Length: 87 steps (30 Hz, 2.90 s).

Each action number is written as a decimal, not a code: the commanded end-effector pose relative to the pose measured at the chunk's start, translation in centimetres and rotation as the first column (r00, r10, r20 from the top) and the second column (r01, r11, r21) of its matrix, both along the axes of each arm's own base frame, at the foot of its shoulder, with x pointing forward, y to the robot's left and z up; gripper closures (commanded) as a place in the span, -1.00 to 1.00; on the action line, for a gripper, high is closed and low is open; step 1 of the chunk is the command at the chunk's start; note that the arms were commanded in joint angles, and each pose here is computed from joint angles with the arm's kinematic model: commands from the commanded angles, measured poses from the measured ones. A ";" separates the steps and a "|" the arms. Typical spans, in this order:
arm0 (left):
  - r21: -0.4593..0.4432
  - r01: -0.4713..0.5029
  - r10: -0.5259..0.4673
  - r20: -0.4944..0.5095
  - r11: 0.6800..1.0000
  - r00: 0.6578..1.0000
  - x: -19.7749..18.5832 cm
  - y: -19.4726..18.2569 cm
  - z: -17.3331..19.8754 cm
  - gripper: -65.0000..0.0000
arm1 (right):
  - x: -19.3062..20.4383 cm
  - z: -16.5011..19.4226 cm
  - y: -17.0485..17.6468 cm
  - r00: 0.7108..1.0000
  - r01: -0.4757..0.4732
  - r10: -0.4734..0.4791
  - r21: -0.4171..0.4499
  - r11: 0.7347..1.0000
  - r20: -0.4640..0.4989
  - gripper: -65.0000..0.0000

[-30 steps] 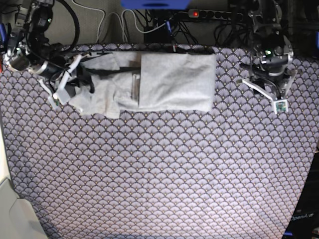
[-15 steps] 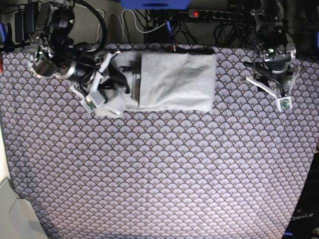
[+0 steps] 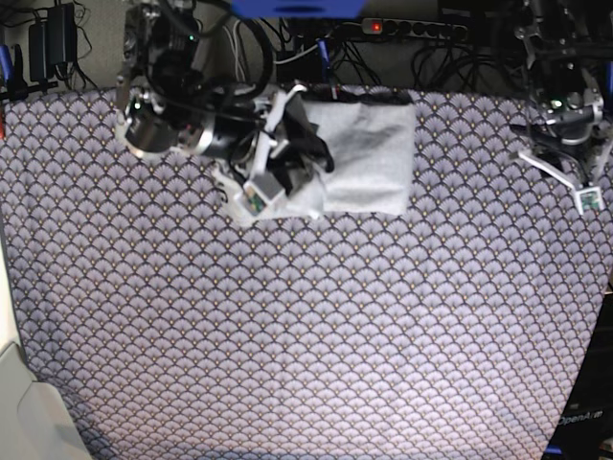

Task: Fold the T-shirt properly
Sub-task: 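Grasp the other strip end with the right gripper and fold it over, then lower the left gripper onto the folded bundle's edge and grasp it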

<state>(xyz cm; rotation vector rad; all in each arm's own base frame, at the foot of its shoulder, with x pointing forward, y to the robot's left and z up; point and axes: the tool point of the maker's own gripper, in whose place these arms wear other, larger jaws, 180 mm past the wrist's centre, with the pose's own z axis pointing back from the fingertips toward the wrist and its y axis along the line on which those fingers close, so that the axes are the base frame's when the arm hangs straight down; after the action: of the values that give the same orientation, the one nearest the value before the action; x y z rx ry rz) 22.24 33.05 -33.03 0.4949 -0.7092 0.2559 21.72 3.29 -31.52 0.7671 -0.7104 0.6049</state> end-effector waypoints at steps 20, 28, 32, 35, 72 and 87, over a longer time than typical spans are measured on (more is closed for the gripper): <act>0.036 -0.042 0.040 0.050 0.998 0.998 0.4 1.9 1.6 0.33 | 2.5 1.2 4.0 0.974 -0.206 0.206 -0.010 0.978 0.090 1.00; 0.029 -0.045 0.044 0.047 0.999 0.998 0.3 1.8 1.5 0.33 | 3.0 2.3 6.3 0.944 -0.299 0.301 -0.034 0.954 0.138 1.00; 0.036 -0.032 0.029 0.076 0.999 0.997 0.7 1.3 2.5 0.33 | 2.8 1.5 7.9 0.925 -0.360 0.363 -0.041 0.932 0.114 1.00; 0.038 -0.033 0.030 0.079 0.999 0.996 0.7 1.3 2.6 0.33 | 2.5 1.4 8.8 0.919 -0.376 0.375 -0.018 0.926 0.117 1.00; -0.123 -0.016 0.025 0.076 0.992 0.997 -0.5 -2.1 0.3 0.99 | 8.8 1.0 -0.2 0.956 -0.207 0.234 -0.158 0.965 0.177 0.33; -0.334 0.289 -0.354 -0.152 0.897 0.923 -5.7 -14.8 -6.8 0.98 | 9.5 -2.1 -14.7 0.994 0.058 -0.025 -0.321 0.945 0.106 0.99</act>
<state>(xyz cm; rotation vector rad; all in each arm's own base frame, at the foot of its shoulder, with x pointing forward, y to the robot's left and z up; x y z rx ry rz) 16.34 18.15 -40.37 0.0914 -0.5025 0.0001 30.01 -11.58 -35.38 0.4077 -0.6265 0.6994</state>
